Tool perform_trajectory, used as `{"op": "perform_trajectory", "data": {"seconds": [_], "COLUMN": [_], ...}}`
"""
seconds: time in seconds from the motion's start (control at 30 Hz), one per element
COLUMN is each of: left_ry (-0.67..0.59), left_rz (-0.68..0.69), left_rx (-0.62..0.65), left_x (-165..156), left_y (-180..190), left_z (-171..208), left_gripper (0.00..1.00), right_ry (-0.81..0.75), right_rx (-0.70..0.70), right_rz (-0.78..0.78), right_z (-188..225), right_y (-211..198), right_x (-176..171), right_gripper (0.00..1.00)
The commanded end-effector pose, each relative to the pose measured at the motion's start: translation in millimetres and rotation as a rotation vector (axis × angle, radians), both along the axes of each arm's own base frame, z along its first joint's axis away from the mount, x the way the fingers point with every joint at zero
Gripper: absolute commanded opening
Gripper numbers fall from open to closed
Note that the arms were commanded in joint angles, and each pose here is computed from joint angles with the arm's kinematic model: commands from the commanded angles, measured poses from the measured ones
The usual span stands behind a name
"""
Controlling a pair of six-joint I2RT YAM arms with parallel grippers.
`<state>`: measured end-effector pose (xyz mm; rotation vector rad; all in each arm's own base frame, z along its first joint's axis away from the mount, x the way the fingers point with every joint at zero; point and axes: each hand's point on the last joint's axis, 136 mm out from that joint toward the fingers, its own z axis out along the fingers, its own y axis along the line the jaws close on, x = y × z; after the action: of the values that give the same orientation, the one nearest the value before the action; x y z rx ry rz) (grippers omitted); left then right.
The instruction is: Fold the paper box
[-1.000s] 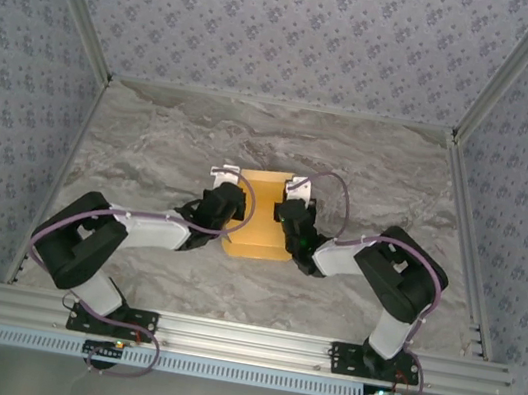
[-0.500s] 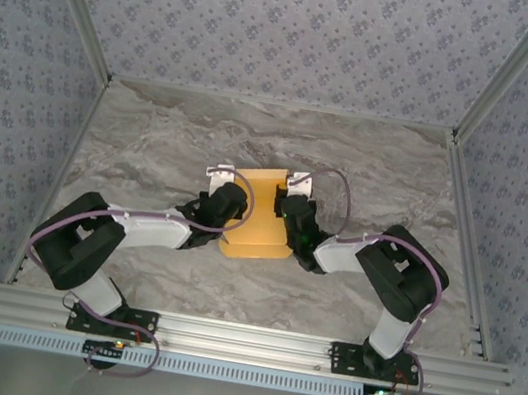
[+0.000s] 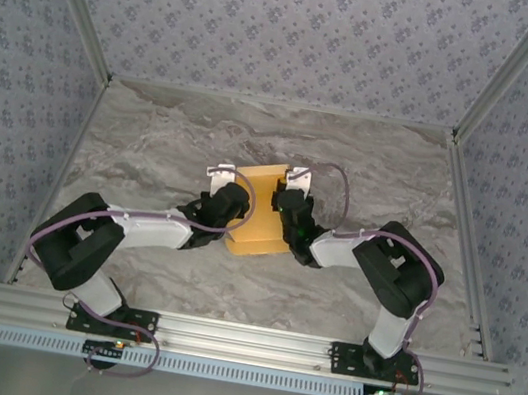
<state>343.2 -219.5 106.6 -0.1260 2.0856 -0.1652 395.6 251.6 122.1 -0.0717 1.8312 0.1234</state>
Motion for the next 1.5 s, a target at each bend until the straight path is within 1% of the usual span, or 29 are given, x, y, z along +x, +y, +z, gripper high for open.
{"op": "perform_trajectory", "data": {"seconds": [0.0,0.1,0.23,0.33,0.47,0.57,0.67,0.73,0.77,0.8,0.9,1.0,1.07,1.13,1.2,1.27,1.33,1.37,1.43,1.47], "left_ry": [-0.010,-0.002,0.005,0.000,0.026,0.058,0.104,0.159,0.180,0.195,0.228,0.240,0.262,0.287,0.293,0.279,0.255,0.244,0.209,0.190], "left_rz": [0.038,0.059,0.072,0.077,0.088,0.101,0.151,0.174,0.166,0.150,0.097,0.068,0.038,0.000,-0.027,-0.032,-0.031,-0.029,-0.042,-0.049], "left_rx": [0.005,0.016,0.041,0.072,0.093,0.064,0.011,-0.028,-0.037,-0.050,-0.111,-0.173,-0.207,-0.259,-0.305,-0.327,-0.339,-0.339,-0.322,-0.307], "left_x": [0.9,3.7,9.6,13.7,17.3,16.8,14.9,14.2,14.1,14.5,12.0,10.0,8.0,4.7,1.9,0.0,-0.9,-1.1,1.5,4.2], "left_y": [4.9,8.8,12.1,11.5,10.5,8.5,10.8,9.9,6.6,1.2,-13.3,-22.7,-30.3,-38.6,-41.4,-36.6,-26.8,-21.3,-9.8,-4.9], "left_z": [11.6,12.2,11.7,8.4,-1.5,-2.6,-1.1,-2.8,-4.1,-4.5,-7.5,-7.3,-4.3,2.8,14.3,28.5,45.2,53.0,72.6,81.6], "left_gripper": [0.00,0.00,0.00,0.00,0.00,0.00,0.00,0.00,0.03,0.08,0.26,0.44,0.48,0.53,0.54,0.56,0.58,0.60,0.62,0.65], "right_ry": [0.004,0.022,0.046,0.087,0.100,0.098,0.153,0.179,0.184,0.189,0.182,0.177,0.211,0.278,0.340,0.399,0.488,0.520,0.541,0.555], "right_rx": [0.053,0.063,0.083,0.074,0.057,0.075,0.085,0.131,0.157,0.184,0.239,0.256,0.251,0.243,0.263,0.345,0.518,0.579,0.670,0.695], "right_rz": [0.022,0.159,0.438,0.530,0.555,0.529,0.467,0.437,0.432,0.422,0.379,0.340,0.301,0.245,0.183,0.093,-0.074,-0.102,-0.063,-0.073], "right_z": [9.0,17.1,23.7,28.8,43.3,56.8,57.6,60.2,61.7,62.2,63.9,62.3,58.6,53.4,51.2,52.4,49.2,47.6,46.2,43.0], "right_y": [-0.5,7.5,15.4,5.2,-14.1,-32.4,-49.8,-54.9,-55.4,-56.7,-62.6,-69.9,-76.5,-86.7,-96.1,-107.4,-123.2,-123.1,-110.4,-109.4], "right_x": [-3.1,-16.5,-48.3,-68.2,-84.7,-92.1,-97.6,-101.7,-103.5,-105.0,-105.6,-104.6,-103.7,-102.3,-101.4,-101.8,-105.7,-108.3,-108.8,-109.0], "right_gripper": [0.40,0.49,0.57,0.60,0.61,0.61,0.63,0.63,0.63,0.63,0.63,0.63,0.66,0.67,0.68,0.68,0.72,0.72,0.72,0.72]}}
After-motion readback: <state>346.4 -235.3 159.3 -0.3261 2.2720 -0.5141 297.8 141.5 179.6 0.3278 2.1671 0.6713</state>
